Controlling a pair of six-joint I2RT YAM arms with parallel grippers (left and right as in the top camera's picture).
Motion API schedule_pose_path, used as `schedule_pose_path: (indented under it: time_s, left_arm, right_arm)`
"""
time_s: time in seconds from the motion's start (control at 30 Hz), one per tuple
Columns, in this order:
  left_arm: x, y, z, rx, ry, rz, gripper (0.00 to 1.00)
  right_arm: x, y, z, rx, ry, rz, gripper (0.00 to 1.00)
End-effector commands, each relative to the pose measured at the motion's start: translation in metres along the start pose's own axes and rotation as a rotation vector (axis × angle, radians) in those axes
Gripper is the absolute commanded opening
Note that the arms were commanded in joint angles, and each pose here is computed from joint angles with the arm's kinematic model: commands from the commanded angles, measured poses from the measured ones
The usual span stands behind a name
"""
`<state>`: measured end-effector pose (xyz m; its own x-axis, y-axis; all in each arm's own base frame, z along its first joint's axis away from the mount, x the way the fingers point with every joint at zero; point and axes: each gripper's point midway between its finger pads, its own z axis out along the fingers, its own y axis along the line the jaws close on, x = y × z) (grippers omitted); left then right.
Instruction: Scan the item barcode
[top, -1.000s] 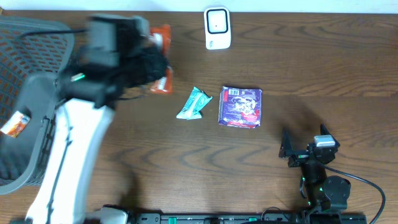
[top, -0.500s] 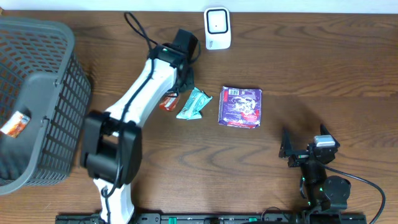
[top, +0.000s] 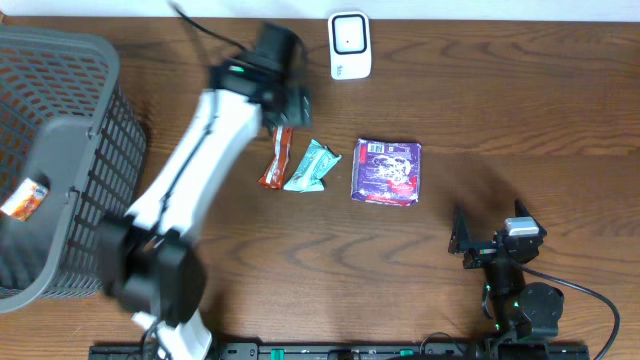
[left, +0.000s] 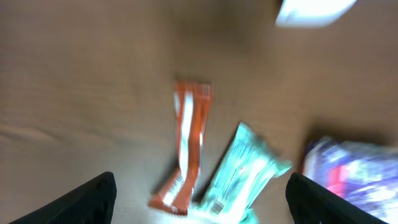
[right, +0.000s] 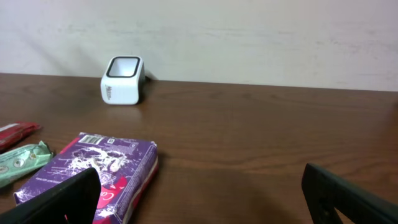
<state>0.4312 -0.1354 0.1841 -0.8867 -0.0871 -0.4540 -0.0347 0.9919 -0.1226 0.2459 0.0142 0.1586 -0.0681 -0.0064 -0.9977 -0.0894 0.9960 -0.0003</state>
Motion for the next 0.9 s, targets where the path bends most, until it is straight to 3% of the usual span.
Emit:
schedule_pose_path:
  time_s: [0.0,0.03,0.17,0.3,0.57,0.7,0.87]
  left_arm:
    - [-0.062,0.041,-0.113,0.006,-0.330,-0.082,0.88]
    - [-0.072,0.061,-0.135,-0.032,-0.404,-0.120,0.96]
    - [-0.089,0.153,-0.209,-0.247,-0.634,-0.296,0.96]
    - [-0.076,0.241,-0.247,-0.460,-0.702,-0.461,0.96]
    - [-0.017,0.367,-0.210,-0.678,-0.564,-0.796,0.96]
    - [0.011,0.409,-0.174,-0.723,-0.487,-0.992,0.99]
    - [0.048,0.444,-0.137,-0.792,-0.349,-1.124,0.99]
  right_arm:
    - [0.000,0.003,0.000,-0.016,0.000,0.013,0.99]
    - [0.000,0.003,0.000,-0.016,0.000,0.013,0.99]
    - [0.000,0.003,0.000,-0.016,0.000,0.013,0.99]
    - [0.000,0.003,0.000,-0.016,0.000,0.013,0.99]
    - [0.000,0.003,0.000,-0.016,0.000,0.013,0.99]
    - [0.000,0.003,0.000,-0.016,0.000,0.013,0.99]
    - [0.000,0.003,0.000,-0.016,0.000,0.013,0.99]
